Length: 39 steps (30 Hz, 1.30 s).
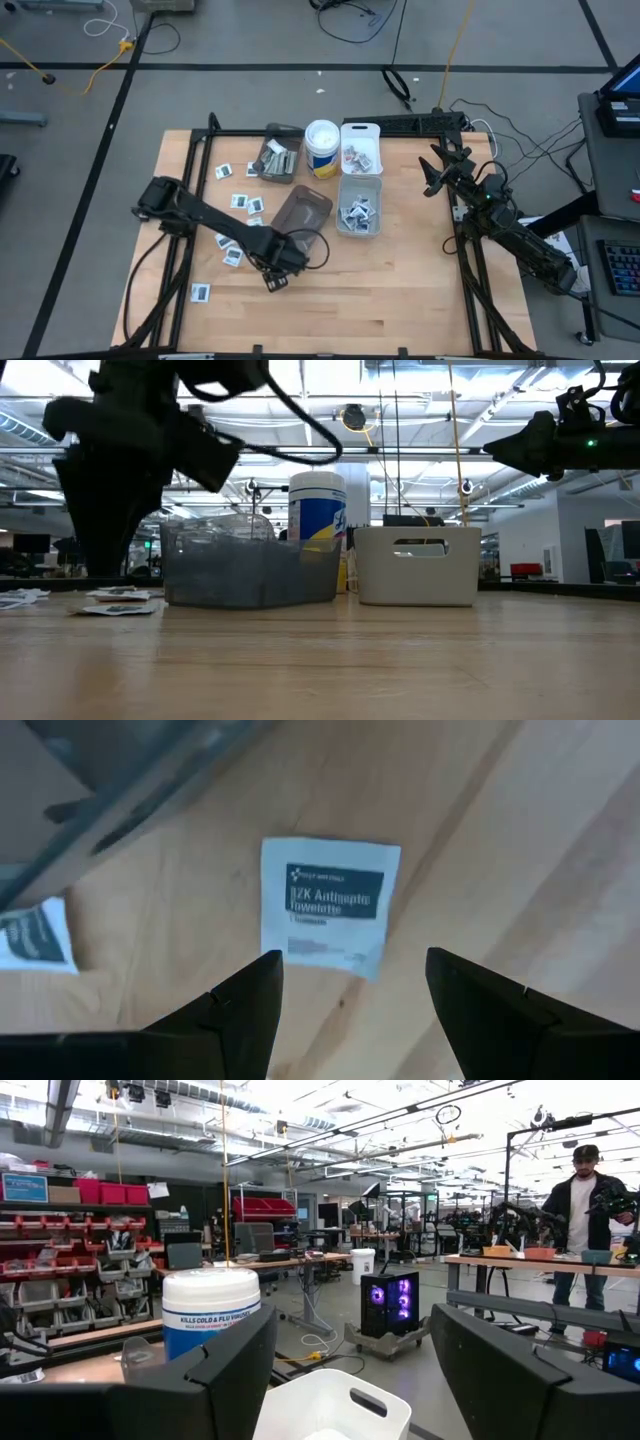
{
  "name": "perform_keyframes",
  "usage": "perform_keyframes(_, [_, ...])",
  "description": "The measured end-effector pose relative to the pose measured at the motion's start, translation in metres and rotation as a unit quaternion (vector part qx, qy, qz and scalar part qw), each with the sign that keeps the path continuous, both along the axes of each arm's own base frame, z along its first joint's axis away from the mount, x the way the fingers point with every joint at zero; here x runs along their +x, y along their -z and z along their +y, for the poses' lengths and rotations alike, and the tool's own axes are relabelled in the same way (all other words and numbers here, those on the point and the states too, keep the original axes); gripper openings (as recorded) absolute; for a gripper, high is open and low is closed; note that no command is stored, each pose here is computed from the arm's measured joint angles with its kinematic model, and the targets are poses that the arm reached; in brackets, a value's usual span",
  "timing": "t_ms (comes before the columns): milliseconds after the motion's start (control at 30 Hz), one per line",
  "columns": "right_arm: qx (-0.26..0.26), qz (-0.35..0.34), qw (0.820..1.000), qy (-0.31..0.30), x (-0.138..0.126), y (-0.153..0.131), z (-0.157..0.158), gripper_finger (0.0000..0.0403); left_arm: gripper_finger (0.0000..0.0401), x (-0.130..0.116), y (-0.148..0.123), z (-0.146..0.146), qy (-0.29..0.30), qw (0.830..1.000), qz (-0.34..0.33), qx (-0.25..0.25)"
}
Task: Pick & Place First Aid Supplies
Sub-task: Put the towelette pack into the bottom black bin
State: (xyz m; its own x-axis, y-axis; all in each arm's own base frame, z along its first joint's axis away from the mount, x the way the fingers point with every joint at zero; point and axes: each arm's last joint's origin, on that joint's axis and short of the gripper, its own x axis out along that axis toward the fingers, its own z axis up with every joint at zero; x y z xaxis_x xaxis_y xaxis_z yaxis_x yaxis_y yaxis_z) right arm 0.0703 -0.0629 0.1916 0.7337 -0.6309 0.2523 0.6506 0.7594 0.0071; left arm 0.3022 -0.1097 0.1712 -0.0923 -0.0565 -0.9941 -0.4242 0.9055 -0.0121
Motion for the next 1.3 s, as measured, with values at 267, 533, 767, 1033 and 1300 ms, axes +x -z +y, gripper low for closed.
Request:
perform_keyframes(267, [0.000,0.000,1.000,0.000,0.000,0.000,0.000,0.0263,0.0253,0.007,0.023,-0.011,0.034,0.999,-0.003,-0.005])
perform_keyframes(533, [0.000,0.000,1.000,0.000,0.000,0.000,0.000,0.0263,0.0240,0.010,0.024,-0.014,0.040,0.999,-0.018,-0.013])
perform_keyframes(767, [0.000,0.000,1.000,0.000,0.000,0.000,0.000,0.0263,0.0132,0.009,0.023,-0.015,0.044,0.999,-0.016,-0.018])
perform_keyframes(1033, [0.000,0.000,1.000,0.000,0.000,0.000,0.000,0.0263,0.0012,0.008,0.023,-0.015,0.055,0.998,-0.012,-0.028])
perform_keyframes(1300, [0.000,0.000,1.000,0.000,0.000,0.000,0.000,0.0263,0.0002,0.007,0.021,-0.015,0.059,0.998,-0.009,-0.037])
